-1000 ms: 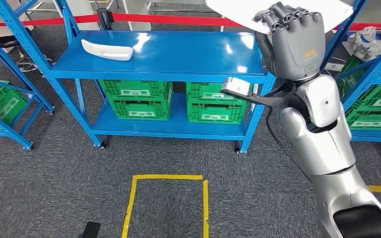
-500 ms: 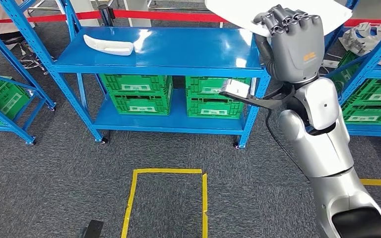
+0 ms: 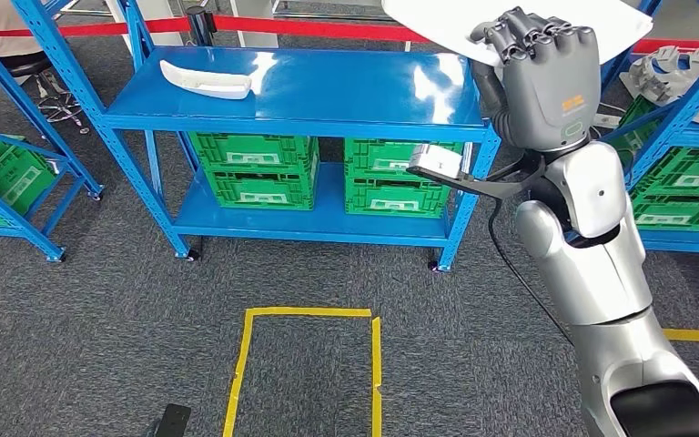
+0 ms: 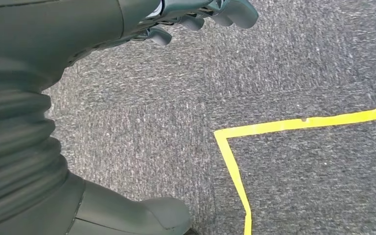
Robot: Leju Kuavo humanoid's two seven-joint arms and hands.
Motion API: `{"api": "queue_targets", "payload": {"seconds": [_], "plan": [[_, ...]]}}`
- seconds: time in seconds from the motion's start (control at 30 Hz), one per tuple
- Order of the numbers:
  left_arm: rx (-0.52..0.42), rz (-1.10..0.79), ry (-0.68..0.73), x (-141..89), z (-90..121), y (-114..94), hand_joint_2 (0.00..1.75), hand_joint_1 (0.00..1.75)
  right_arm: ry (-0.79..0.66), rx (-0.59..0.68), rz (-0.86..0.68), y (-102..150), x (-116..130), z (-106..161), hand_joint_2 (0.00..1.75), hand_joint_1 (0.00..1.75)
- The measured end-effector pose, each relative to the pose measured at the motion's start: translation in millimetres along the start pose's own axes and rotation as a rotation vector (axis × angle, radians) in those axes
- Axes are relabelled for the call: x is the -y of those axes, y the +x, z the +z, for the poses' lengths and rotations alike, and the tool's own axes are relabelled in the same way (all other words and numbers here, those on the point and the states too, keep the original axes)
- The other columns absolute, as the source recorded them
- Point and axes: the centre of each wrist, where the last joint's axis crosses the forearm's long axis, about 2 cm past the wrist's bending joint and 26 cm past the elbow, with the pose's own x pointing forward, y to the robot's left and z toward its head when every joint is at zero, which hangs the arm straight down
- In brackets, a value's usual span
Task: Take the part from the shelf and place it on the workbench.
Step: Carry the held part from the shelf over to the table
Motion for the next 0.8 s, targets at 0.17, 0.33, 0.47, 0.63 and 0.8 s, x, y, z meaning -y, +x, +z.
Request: {"api": "queue_targets", "payload": {"seconds": [0.17, 0.33, 0.47, 0.63, 0.8], "plan": [[-0.007, -0.001, -0.001, 0.0, 0.1, -0.1, 1.75, 0.00, -0.002, 0.001, 0.003, -0.5, -2.5, 4.4, 1.75, 1.75], [0.004, 0.003, -0.012, 0.3, 0.2, -0.4, 1.75, 0.00, -0.006, 0.004, 0.002, 0.6, -5.1, 8.4, 1.75, 1.75], [0.007, 0.006, -0.019, 0.3, 0.3, -0.7, 1.75, 0.00, -0.008, 0.005, 0.002, 1.9, -6.3, 11.0, 1.75, 1.75], [0.025, 0.008, -0.049, 2.9, 0.9, -0.1, 1.75, 0.00, -0.009, 0.003, 0.018, -7.4, -4.2, 23.4, 1.75, 1.75], [0.021, 0.001, -0.060, 5.7, 3.9, -3.8, 1.75, 0.00, 0.034, 0.003, 0.021, -34.7, -5.6, 55.2, 1.75, 1.75]]}}
